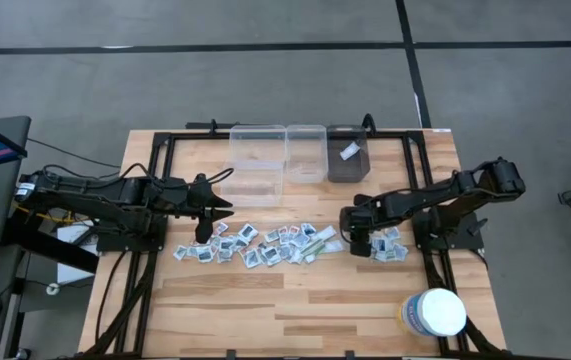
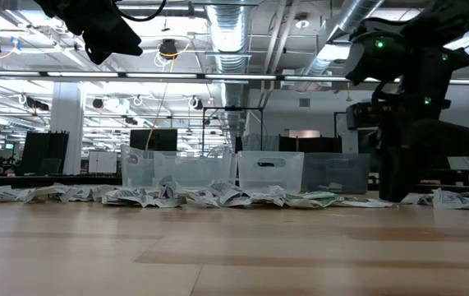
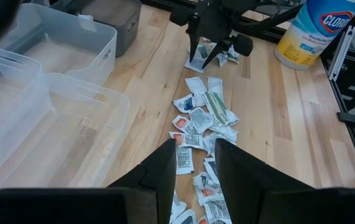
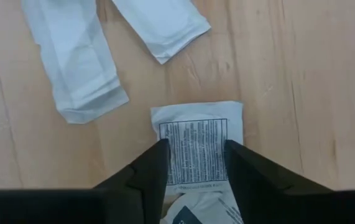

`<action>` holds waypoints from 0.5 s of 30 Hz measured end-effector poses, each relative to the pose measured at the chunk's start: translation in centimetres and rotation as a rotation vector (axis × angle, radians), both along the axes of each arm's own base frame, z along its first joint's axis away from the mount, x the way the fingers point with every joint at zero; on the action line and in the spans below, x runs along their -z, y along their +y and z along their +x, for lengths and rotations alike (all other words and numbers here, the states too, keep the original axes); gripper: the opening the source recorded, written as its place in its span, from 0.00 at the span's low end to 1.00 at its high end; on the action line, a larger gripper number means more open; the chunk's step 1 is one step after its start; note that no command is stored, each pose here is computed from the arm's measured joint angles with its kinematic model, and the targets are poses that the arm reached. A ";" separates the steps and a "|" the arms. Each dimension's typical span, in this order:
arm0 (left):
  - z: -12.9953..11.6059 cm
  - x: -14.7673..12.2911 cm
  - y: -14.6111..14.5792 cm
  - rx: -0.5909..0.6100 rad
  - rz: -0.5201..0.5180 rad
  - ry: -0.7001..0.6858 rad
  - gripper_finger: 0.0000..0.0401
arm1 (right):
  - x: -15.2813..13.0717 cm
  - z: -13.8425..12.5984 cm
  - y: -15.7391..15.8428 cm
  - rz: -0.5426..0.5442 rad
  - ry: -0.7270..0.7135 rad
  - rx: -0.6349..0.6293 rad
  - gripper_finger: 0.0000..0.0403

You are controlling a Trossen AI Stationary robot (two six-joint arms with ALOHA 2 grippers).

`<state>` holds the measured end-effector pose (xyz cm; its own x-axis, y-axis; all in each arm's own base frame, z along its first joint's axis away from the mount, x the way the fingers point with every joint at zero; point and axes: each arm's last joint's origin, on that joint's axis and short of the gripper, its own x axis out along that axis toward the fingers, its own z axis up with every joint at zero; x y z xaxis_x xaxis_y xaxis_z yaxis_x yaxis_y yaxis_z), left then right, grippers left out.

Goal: Pick & Place First Aid Supplies
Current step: Put the alcohol pad into the top right transparent bin

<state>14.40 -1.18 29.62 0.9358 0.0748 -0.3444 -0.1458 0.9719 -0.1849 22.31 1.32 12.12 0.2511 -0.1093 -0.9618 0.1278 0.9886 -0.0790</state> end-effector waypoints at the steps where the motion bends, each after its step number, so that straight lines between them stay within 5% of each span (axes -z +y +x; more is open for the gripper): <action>1: 0.0 0.0 0.0 0.000 -0.001 0.000 0.28 | 0.0 0.0 0.0 0.000 -0.002 0.000 0.34; 9: 0.0 0.0 0.0 -0.001 -0.002 -0.001 0.28 | 0.0 0.1 0.1 0.038 -0.008 -0.011 0.03; 15: 0.0 0.0 0.0 -0.001 -0.001 -0.003 0.28 | -0.3 0.4 0.2 0.064 -0.018 0.040 0.01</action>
